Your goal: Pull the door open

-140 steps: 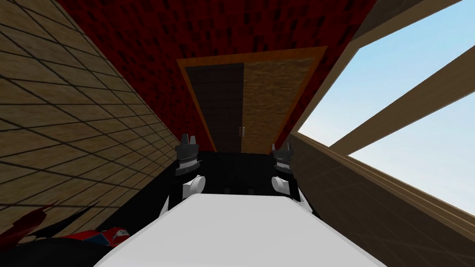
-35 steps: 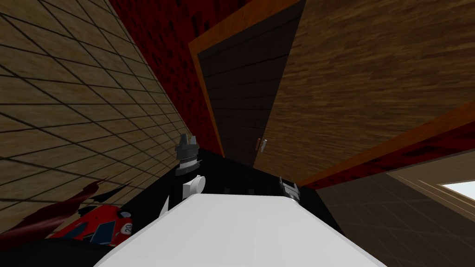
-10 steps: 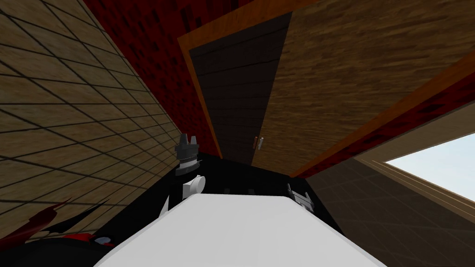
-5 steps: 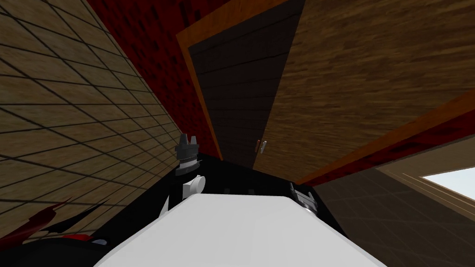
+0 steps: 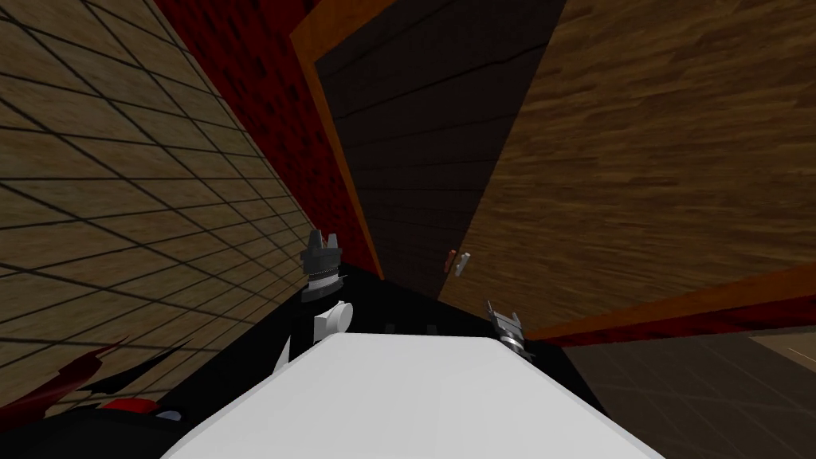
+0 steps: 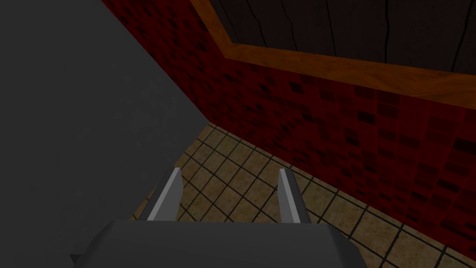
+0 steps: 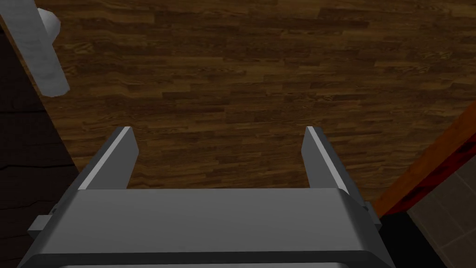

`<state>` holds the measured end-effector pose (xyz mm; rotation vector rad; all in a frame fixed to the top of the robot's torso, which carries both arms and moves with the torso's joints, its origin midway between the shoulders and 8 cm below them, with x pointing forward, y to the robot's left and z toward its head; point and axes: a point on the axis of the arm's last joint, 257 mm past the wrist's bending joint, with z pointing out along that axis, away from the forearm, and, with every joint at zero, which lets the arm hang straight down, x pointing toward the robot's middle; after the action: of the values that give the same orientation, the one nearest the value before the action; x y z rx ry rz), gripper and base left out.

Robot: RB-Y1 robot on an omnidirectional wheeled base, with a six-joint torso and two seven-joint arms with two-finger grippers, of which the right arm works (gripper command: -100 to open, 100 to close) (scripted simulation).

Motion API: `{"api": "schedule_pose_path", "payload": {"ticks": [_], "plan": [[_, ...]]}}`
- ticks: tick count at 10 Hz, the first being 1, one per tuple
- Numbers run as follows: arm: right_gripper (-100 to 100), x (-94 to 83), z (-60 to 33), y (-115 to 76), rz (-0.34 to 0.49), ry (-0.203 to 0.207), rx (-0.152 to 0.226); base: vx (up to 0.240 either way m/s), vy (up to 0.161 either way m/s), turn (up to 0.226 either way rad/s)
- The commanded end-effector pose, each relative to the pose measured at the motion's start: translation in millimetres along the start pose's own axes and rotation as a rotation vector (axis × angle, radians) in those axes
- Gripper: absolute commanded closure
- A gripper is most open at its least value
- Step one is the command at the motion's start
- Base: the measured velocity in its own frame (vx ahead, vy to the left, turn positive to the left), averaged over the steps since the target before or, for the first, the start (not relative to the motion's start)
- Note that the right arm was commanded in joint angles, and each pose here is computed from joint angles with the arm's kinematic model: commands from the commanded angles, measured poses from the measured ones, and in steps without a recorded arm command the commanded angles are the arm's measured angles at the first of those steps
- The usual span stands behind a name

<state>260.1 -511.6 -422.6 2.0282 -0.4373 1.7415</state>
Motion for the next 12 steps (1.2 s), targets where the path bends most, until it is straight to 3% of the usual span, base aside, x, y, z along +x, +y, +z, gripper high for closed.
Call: {"api": "schedule_pose_path", "payload": {"ticks": [1,7,9,10,12], "plan": [[-100,7.9,6.3,-14.2,0.020,0.021,0.023,0.210,-0.031,0.115],[-100,38.1,29.1,-71.5,0.083,0.090,0.097,0.167,-0.008,0.097],[-100,39.9,27.8,-73.2,0.083,0.091,0.099,0.113,-0.003,0.044],[100,39.9,27.8,-73.2,0.083,0.091,0.099,-0.006,0.002,-0.006],[100,39.9,27.8,-73.2,0.083,0.091,0.099,-0.019,0.016,0.022]]}}
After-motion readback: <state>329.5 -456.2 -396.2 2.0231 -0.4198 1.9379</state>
